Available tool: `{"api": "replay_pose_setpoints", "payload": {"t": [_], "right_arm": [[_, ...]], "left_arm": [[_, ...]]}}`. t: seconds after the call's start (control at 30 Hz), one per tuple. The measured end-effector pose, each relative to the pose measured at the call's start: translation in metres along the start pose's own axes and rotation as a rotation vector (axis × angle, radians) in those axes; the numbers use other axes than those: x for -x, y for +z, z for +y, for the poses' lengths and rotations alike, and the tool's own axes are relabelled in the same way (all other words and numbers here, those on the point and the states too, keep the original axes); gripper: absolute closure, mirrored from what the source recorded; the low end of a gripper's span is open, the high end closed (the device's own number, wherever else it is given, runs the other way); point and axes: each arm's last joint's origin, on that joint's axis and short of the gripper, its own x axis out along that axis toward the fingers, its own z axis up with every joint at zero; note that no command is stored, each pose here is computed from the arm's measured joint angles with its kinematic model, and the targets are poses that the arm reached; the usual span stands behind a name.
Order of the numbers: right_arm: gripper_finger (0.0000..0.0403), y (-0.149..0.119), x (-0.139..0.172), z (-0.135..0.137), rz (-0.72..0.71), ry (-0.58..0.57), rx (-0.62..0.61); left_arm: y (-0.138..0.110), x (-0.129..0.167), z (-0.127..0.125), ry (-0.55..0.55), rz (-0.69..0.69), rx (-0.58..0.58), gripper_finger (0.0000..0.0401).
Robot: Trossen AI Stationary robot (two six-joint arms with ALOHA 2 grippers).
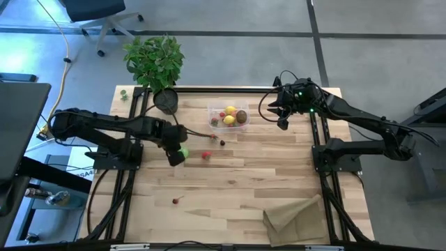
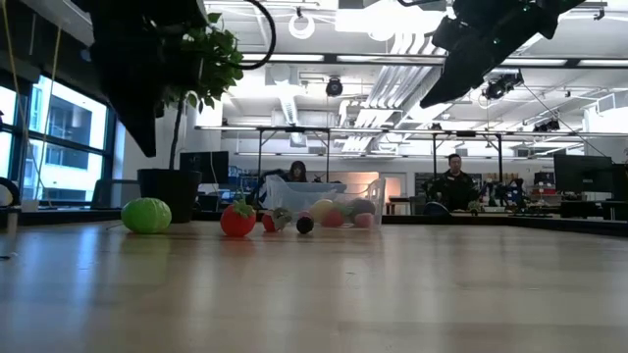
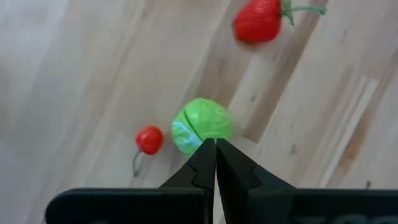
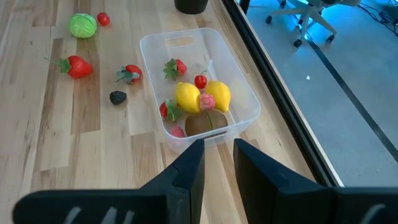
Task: Pick and placing Produce into tupperware
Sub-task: Put the cabbage into the transparent bin
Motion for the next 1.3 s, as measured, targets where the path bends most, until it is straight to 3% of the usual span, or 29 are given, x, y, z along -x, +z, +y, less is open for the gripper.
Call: {"api": "replay_pose_setpoints", "payload": {"t": [0.2,0.37,0.47,0.77,1.07,1.3], "right_arm": [[0.0327,0.0,0.0,0.0,0.0,0.0,0.0],[0.0327,0.0,0.0,0.0,0.0,0.0,0.0],[0.0327,0.0,0.0,0.0,0.0,0.0,0.0],[0.0327,0.0,0.0,0.0,0.0,0.0,0.0],[0.0327,0.0,0.0,0.0,0.0,0.0,0.0],[0.0327,0.0,0.0,0.0,-0.001,0.0,0.0]], "left_arm": [[0.0,0.0,0.002,0.034,-0.011,0.191,0.0398],[-0.001,-0.002,0.003,0.072,-0.017,0.516,0.0398],[0.0,-0.002,0.003,0.076,-0.022,0.597,0.0398],[-0.003,-0.002,0.003,0.087,-0.002,0.655,0.0398],[-0.009,-0.018,0.002,0.127,0.202,0.564,0.0398],[-0.004,-0.034,-0.002,0.101,0.252,0.516,0.0378]]}}
